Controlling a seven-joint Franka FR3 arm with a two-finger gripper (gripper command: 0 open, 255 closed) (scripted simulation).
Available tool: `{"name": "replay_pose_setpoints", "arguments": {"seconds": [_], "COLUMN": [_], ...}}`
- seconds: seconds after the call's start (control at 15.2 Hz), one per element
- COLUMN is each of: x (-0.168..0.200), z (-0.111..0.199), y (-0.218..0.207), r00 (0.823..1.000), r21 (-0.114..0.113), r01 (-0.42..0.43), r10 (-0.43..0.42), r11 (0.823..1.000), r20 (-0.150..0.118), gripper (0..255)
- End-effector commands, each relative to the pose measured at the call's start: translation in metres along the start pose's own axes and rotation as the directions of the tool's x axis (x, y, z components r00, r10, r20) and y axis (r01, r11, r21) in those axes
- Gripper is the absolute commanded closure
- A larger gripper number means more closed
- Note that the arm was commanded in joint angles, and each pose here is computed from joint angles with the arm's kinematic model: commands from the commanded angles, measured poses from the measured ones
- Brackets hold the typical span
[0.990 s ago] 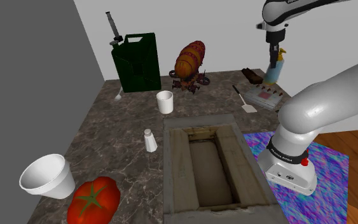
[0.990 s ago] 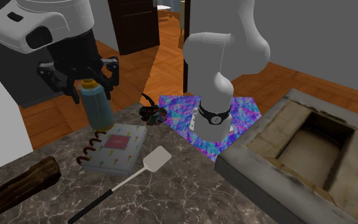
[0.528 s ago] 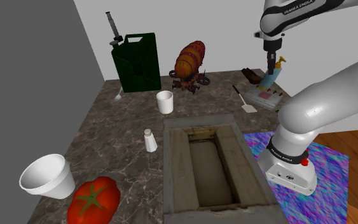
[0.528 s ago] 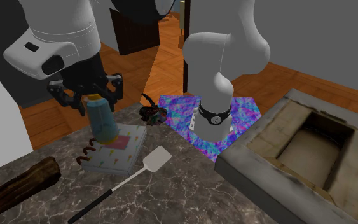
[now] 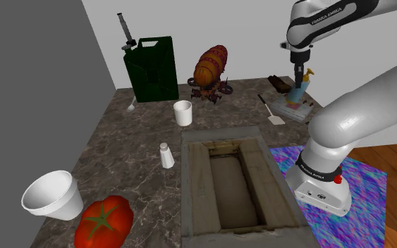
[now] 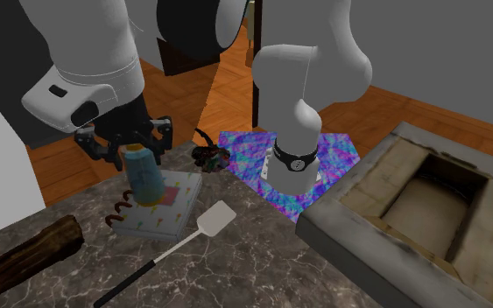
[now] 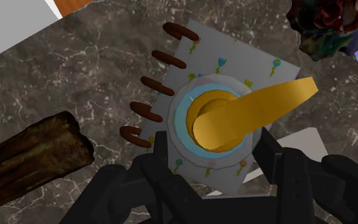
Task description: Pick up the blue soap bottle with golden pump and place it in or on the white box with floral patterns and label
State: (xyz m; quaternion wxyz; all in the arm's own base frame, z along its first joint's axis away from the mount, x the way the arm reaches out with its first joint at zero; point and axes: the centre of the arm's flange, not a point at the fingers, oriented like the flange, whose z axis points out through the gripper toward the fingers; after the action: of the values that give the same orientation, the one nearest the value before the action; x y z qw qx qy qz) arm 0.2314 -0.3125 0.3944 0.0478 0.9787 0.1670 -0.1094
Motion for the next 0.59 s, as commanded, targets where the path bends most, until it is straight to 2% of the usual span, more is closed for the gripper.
{"name": "replay_pose_setpoints", "arguments": {"seconds": [0.0, 0.26, 0.33, 0.53], "x": [0.0001, 0.0001, 0.0001, 0.0001], "z": [0.0003, 0.0003, 0.0004, 0.0004], "y": [-0.0001, -0.0001, -0.0001, -0.0001], "r00": [1.0, 1.0, 1.0, 1.0], "r21": [0.0, 0.0, 0.0, 0.0], "r01": [0.0, 0.0, 0.0, 0.0], "r10": [0.0, 0.0, 0.0, 0.0], "r11": [1.0, 1.0, 1.0, 1.0], "r20": [0.0, 0.0, 0.0, 0.0], "gripper": [255, 255, 0, 0]}}
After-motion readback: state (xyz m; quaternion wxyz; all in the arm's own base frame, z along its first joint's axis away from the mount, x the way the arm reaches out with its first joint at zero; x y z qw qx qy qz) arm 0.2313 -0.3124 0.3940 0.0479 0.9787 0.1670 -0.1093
